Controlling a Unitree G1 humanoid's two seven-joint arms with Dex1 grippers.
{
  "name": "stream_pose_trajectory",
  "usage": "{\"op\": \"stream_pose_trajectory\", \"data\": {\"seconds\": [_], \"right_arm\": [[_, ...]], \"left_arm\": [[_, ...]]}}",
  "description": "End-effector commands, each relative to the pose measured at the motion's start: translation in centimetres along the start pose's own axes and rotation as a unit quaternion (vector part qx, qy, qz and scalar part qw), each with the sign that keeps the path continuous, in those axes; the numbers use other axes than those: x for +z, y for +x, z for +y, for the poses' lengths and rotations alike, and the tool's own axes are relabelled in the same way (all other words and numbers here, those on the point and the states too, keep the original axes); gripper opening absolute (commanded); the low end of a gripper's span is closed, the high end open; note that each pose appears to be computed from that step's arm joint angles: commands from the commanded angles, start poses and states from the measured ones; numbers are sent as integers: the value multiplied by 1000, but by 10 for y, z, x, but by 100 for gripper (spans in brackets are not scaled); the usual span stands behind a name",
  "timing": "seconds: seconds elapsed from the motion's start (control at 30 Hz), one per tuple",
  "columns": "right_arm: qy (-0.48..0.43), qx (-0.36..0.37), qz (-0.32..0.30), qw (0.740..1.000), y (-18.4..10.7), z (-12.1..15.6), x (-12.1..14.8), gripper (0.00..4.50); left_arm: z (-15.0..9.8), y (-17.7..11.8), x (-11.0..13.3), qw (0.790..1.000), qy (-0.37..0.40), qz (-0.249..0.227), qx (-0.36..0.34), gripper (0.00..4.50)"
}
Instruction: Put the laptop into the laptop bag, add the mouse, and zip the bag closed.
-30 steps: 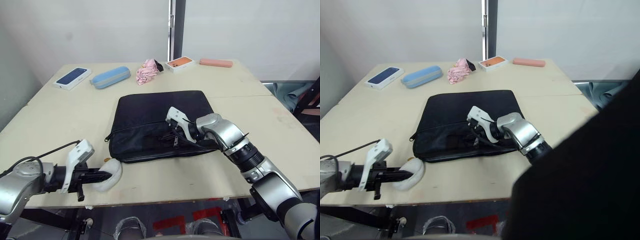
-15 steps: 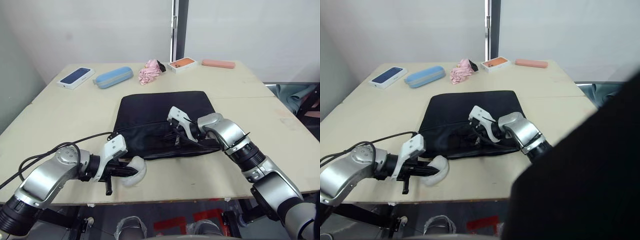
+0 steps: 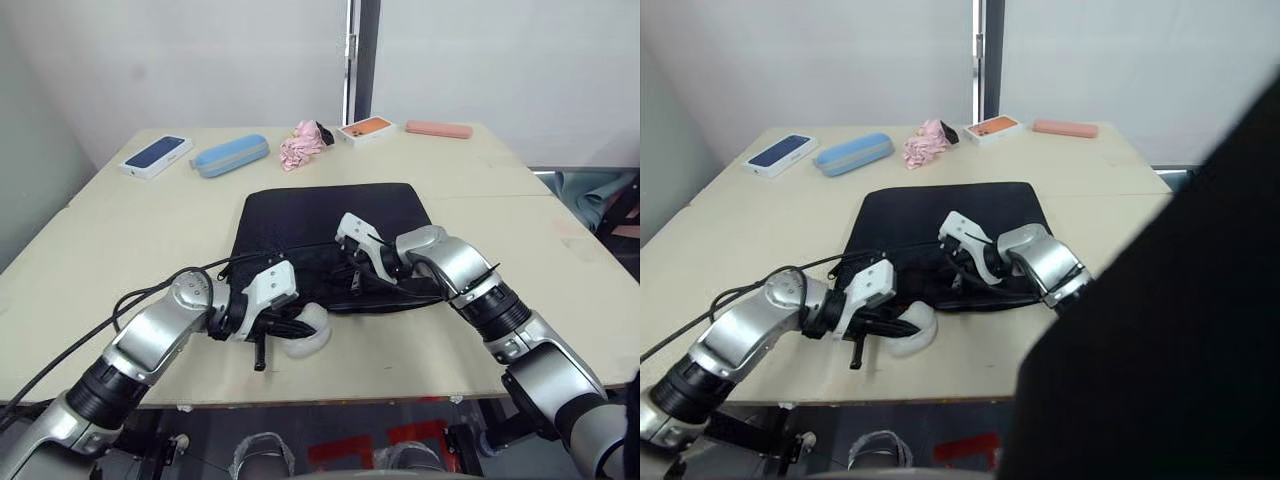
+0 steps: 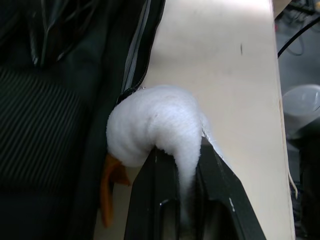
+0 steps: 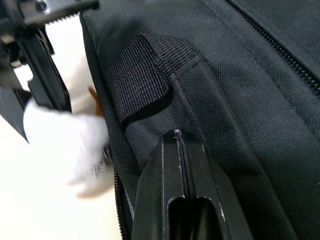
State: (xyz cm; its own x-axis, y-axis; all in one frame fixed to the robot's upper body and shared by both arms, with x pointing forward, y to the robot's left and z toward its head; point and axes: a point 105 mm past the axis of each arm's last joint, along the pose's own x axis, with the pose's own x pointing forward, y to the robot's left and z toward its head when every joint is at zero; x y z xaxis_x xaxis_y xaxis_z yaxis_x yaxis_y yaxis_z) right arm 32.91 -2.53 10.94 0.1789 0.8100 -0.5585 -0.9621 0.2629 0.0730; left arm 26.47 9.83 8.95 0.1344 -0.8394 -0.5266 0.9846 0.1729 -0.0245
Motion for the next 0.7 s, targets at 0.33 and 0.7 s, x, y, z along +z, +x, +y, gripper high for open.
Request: {"op": "stream_pose_trajectory", "data": {"seconds": [0.33,0.7], "right_arm": [[17,-16,43,999,-1,-5,-18,0],[17,-21,45,999,-5,-7,-19,0]], "left_arm": [[-1,37,31,992,10,-74,-101,7],[11,23,21,997,-7,-56,-59,255]]}}
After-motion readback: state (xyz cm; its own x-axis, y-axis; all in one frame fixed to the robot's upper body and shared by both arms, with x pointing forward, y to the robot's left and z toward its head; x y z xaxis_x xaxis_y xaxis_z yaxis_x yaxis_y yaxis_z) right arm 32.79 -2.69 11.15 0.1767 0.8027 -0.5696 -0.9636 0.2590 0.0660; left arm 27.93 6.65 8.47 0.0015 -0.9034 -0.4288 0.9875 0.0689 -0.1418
